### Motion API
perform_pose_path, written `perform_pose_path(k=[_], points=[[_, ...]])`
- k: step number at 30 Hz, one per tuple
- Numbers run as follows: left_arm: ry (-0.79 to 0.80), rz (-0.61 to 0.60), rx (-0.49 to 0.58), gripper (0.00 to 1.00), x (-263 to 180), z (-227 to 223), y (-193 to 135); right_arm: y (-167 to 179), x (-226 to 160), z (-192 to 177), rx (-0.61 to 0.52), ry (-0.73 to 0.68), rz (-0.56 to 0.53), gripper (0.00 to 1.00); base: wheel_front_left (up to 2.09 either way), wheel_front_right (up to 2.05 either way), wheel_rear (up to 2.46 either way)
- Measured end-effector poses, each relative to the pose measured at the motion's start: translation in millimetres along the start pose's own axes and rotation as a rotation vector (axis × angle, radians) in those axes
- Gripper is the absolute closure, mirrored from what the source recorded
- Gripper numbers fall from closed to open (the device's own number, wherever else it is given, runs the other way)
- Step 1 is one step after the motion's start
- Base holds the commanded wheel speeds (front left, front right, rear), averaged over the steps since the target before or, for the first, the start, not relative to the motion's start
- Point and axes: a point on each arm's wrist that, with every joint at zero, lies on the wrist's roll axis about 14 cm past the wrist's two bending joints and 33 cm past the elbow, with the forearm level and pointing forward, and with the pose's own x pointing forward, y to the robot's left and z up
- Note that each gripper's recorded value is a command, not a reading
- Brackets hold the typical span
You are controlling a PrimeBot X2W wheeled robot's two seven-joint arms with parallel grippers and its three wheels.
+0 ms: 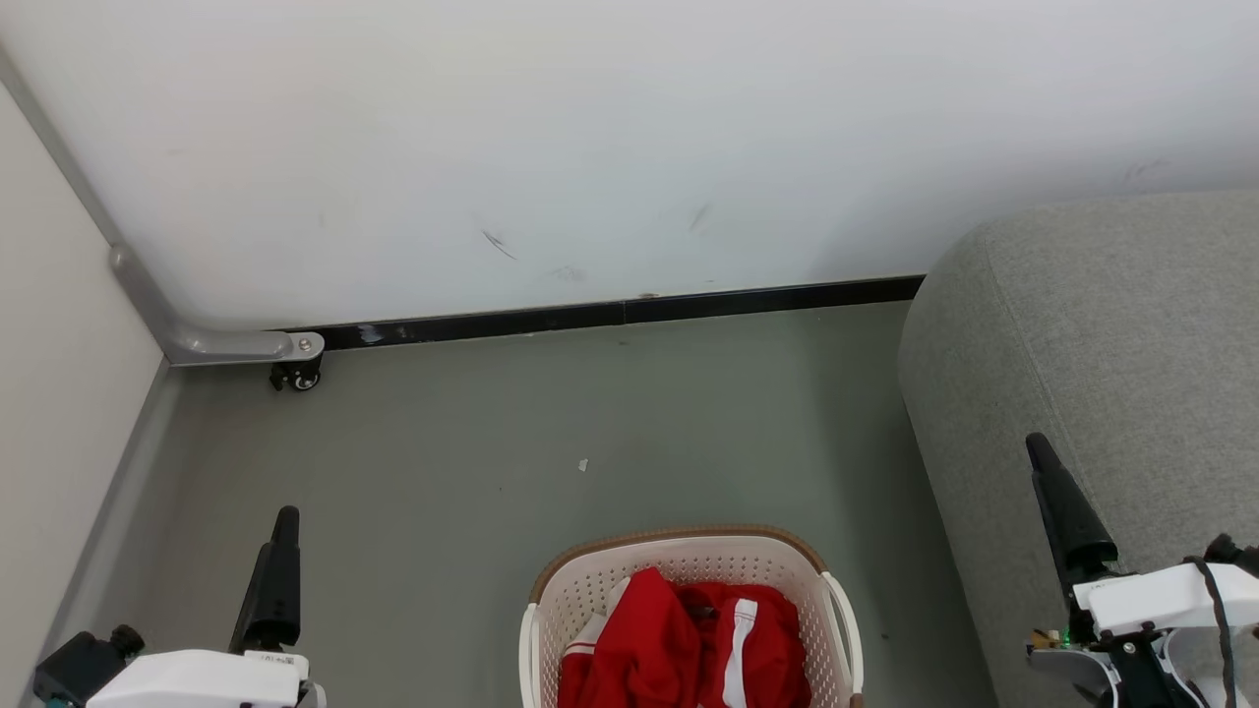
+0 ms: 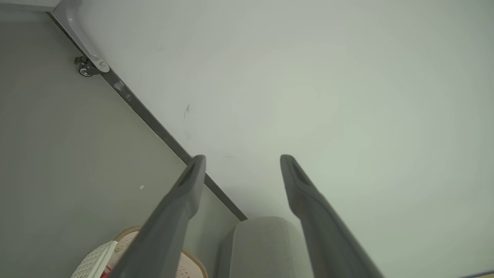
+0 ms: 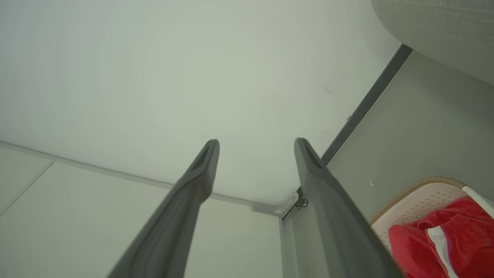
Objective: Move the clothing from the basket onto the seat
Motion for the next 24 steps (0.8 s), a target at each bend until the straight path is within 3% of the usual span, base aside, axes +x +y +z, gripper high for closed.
perform_pose_path(k=[6, 15, 24], points=[[-0.012, -0.020, 0.114, 0.00, 0, 4, -4, 2, -1, 3, -0.173, 0.017, 0.023, 0.00, 0.00, 0.00, 0.00], [-0.037, -0.064, 0.303, 0.00, 1, 12, -16, 8, 1, 11, -0.312, -0.017, 0.047, 0.00, 0.00, 0.00, 0.00], [-0.043, -0.090, 0.513, 0.00, 2, 9, -22, 27, 7, 9, -0.566, -0.021, 0.130, 0.00, 0.00, 0.00, 0.00]])
